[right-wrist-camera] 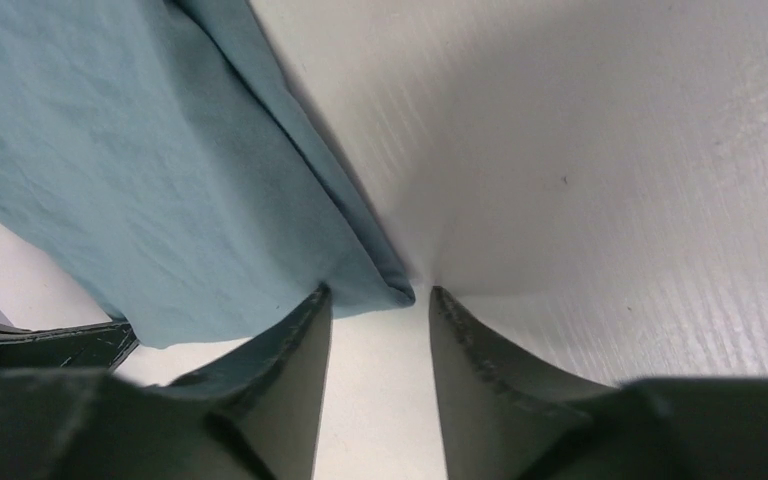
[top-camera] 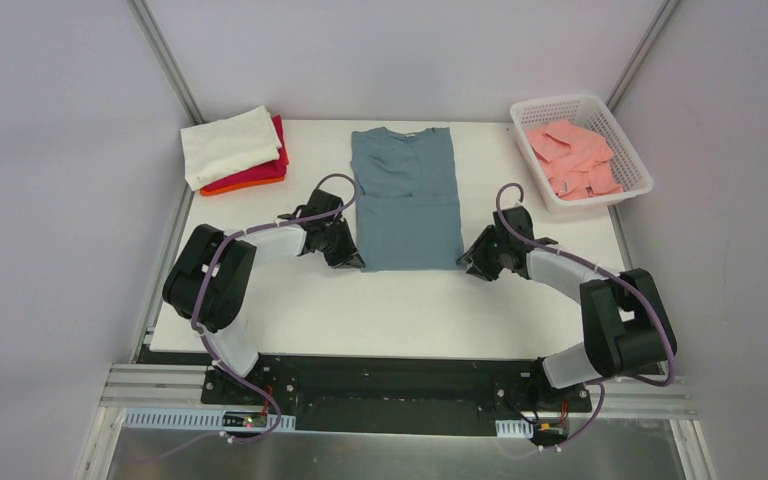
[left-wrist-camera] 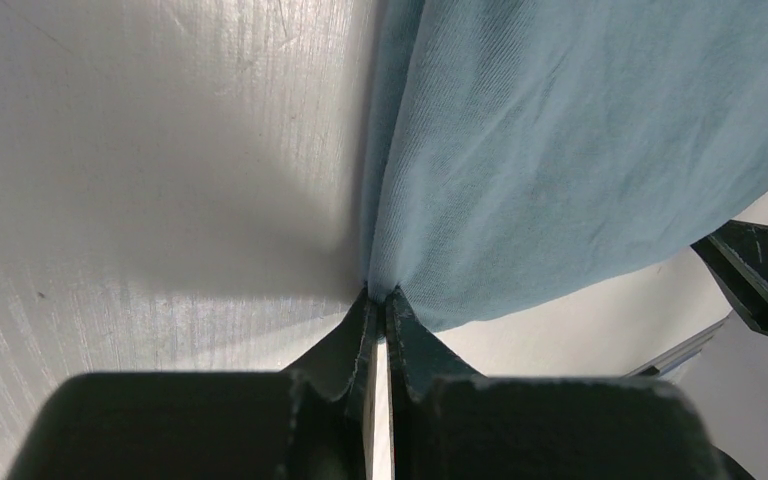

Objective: Fold and stack the t-shirts
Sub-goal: Grab one side of the 2/3 rectangular tshirt with both arms, then fold the long partially folded tshirt into a neat square, then put the neatly folded tshirt into the corner of the board with the left arm

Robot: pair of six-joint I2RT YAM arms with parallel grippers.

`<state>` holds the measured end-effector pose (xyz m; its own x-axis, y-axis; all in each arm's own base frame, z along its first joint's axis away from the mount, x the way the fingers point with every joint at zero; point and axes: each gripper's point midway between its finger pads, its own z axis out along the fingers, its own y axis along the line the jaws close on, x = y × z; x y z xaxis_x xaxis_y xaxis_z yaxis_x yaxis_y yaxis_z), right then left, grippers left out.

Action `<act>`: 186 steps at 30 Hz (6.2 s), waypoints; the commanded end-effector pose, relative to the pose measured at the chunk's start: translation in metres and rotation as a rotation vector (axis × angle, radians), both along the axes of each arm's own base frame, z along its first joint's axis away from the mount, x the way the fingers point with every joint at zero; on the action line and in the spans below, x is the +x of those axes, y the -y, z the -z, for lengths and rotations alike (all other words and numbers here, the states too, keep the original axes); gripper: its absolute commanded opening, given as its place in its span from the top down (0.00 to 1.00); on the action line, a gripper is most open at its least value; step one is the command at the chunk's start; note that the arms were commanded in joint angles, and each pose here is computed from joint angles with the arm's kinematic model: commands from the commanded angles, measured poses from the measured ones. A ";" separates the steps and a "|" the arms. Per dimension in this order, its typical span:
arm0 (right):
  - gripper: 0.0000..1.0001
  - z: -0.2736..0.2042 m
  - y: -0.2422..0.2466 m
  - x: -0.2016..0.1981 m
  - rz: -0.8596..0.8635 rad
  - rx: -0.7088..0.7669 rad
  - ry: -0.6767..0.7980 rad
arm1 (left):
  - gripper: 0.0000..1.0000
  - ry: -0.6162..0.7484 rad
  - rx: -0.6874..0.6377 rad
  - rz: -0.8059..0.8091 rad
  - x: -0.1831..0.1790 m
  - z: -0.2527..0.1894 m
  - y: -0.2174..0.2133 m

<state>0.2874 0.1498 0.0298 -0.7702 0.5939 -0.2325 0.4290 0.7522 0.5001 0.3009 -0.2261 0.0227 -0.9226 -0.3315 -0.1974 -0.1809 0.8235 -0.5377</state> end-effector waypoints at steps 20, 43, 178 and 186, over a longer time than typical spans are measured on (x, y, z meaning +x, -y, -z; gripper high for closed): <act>1.00 -0.045 -0.031 -0.086 -0.228 0.255 -0.085 | 1.00 0.044 0.000 0.037 -0.067 -0.026 -0.023; 1.00 -0.185 -0.038 -0.166 -0.498 0.433 0.074 | 1.00 0.464 -0.167 0.002 -0.117 -0.181 -0.052; 0.00 -0.122 0.056 -0.035 0.024 -0.042 0.349 | 0.14 0.057 0.115 0.163 0.058 -0.008 -0.015; 0.00 -0.121 0.062 -0.037 0.024 -0.075 0.353 | 0.34 -0.018 0.140 0.236 0.035 0.023 0.010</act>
